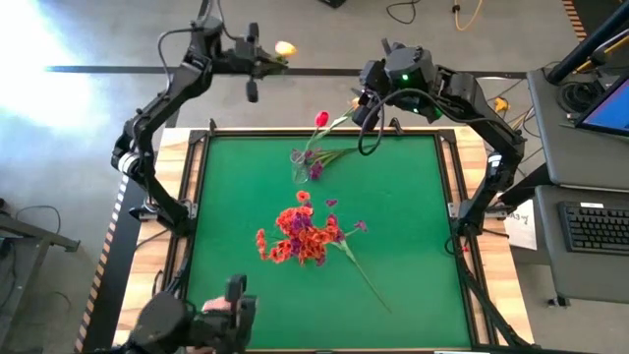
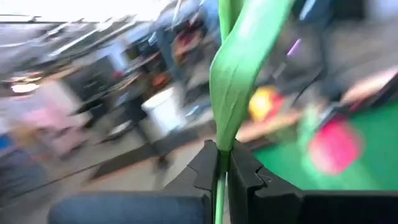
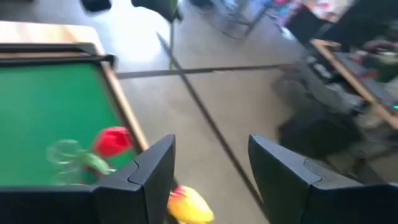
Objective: Sort flowers into vase by color
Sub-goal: Put the yellow tulip into the transparent vase
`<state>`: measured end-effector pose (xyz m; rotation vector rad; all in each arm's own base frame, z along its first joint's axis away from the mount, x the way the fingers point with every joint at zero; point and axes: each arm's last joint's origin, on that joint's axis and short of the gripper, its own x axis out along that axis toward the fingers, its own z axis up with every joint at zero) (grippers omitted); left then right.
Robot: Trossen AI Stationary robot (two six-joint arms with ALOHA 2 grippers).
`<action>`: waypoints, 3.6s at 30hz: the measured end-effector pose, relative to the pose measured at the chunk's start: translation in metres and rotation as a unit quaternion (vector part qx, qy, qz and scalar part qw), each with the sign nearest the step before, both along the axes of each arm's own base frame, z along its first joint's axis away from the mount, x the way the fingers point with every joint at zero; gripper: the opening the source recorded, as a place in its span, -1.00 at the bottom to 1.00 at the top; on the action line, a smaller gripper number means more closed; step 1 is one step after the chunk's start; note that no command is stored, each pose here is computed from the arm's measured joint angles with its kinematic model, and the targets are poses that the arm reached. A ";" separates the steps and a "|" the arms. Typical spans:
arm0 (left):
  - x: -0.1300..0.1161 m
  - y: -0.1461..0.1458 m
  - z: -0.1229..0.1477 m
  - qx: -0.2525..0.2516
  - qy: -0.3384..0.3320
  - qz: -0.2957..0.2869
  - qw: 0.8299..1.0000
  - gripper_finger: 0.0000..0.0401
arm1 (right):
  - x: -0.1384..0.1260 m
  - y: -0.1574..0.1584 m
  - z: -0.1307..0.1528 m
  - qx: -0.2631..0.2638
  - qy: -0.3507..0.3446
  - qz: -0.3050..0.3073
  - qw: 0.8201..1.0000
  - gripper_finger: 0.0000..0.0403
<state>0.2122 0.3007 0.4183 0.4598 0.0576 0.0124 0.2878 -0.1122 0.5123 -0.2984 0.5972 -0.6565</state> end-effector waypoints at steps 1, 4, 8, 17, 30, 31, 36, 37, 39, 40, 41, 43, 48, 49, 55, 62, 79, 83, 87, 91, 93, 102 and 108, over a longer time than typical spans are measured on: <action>-0.001 -0.003 0.007 -0.029 -0.007 -0.013 0.999 -1.00 | 0.001 0.001 0.000 0.008 -0.004 0.013 1.000 -0.03; -0.003 -0.013 0.020 -0.092 -0.016 -0.022 0.995 -1.00 | 0.003 0.002 0.000 0.026 -0.018 0.036 0.999 -0.03; -0.009 -0.036 0.033 -0.115 -0.014 -0.032 0.993 -1.00 | 0.006 0.001 -0.005 0.037 -0.015 0.037 0.999 -0.03; -0.026 -0.097 0.027 -0.096 -0.024 -0.048 0.994 -1.00 | 0.004 0.002 -0.014 0.055 -0.001 0.033 0.998 -0.03; -0.032 -0.116 -0.053 -0.153 -0.158 -0.058 0.974 -1.00 | -0.001 0.004 -0.028 0.074 -0.013 0.023 0.997 -0.03; -0.032 -0.116 -0.059 -0.155 -0.159 -0.051 0.974 -1.00 | 0.000 0.004 -0.029 0.076 -0.013 0.022 0.997 -0.03; -0.030 -0.115 -0.088 -0.155 -0.150 -0.031 0.976 -1.00 | 0.001 0.004 -0.031 0.084 -0.022 0.016 0.996 -0.03; -0.030 -0.115 -0.091 -0.148 -0.150 -0.032 0.977 -1.00 | 0.001 0.004 -0.031 0.085 -0.023 0.015 0.996 -0.03; -0.029 -0.114 -0.098 -0.137 -0.147 -0.030 0.979 -1.00 | 0.001 0.003 -0.032 0.090 -0.027 0.011 0.996 -0.03; -0.028 -0.113 -0.102 -0.138 -0.145 -0.028 0.979 -1.00 | 0.001 0.003 -0.032 0.093 -0.030 0.009 0.995 -0.03; -0.027 -0.111 -0.106 -0.141 -0.142 -0.026 0.979 -1.00 | 0.001 0.003 -0.032 0.095 -0.032 0.007 0.995 -0.03; -0.023 -0.109 -0.115 -0.149 -0.134 -0.023 0.979 -1.00 | 0.001 0.003 -0.032 0.100 -0.036 0.004 0.994 -0.03; -0.013 -0.098 -0.138 -0.169 -0.123 -0.012 0.978 -1.00 | 0.001 0.003 -0.031 0.103 -0.041 -0.002 0.994 -0.03; -0.012 -0.097 -0.141 -0.169 -0.125 -0.012 0.978 -1.00 | 0.001 0.003 -0.031 0.103 -0.042 -0.003 0.994 -0.03; -0.005 -0.090 -0.153 -0.220 -0.127 -0.020 0.967 -1.00 | 0.001 0.003 -0.031 0.107 -0.047 -0.007 0.993 -0.03; 0.000 -0.087 -0.162 -0.242 -0.116 -0.020 0.963 -1.00 | 0.001 0.003 -0.031 0.105 -0.045 -0.005 0.993 -0.03; 0.009 -0.093 -0.172 -0.230 -0.093 -0.043 0.968 -0.95 | 0.001 0.003 -0.032 0.105 -0.041 -0.005 0.994 -0.03; 0.011 -0.092 -0.178 -0.245 -0.085 -0.042 0.965 -0.81 | 0.001 0.003 -0.032 0.106 -0.040 -0.005 0.994 -0.03; 0.012 -0.091 -0.182 -0.261 -0.076 -0.038 0.962 -0.58 | 0.001 0.003 -0.032 0.104 -0.038 -0.003 0.994 -0.03; 0.013 -0.091 -0.187 -0.272 -0.058 -0.035 0.960 -0.28 | 0.002 0.003 -0.034 0.104 -0.034 -0.003 0.994 -0.03; 0.013 -0.091 -0.187 -0.267 -0.053 -0.044 0.961 -0.14 | 0.003 0.003 -0.037 0.103 -0.026 -0.002 0.994 -0.03; 0.009 -0.092 -0.182 -0.265 -0.050 -0.065 0.961 0.22 | 0.004 0.001 -0.040 0.094 -0.010 0.005 0.996 -0.03; 0.010 -0.092 -0.171 -0.270 -0.060 -0.071 0.958 0.32 | 0.003 0.002 -0.040 0.085 -0.004 0.011 0.996 -0.03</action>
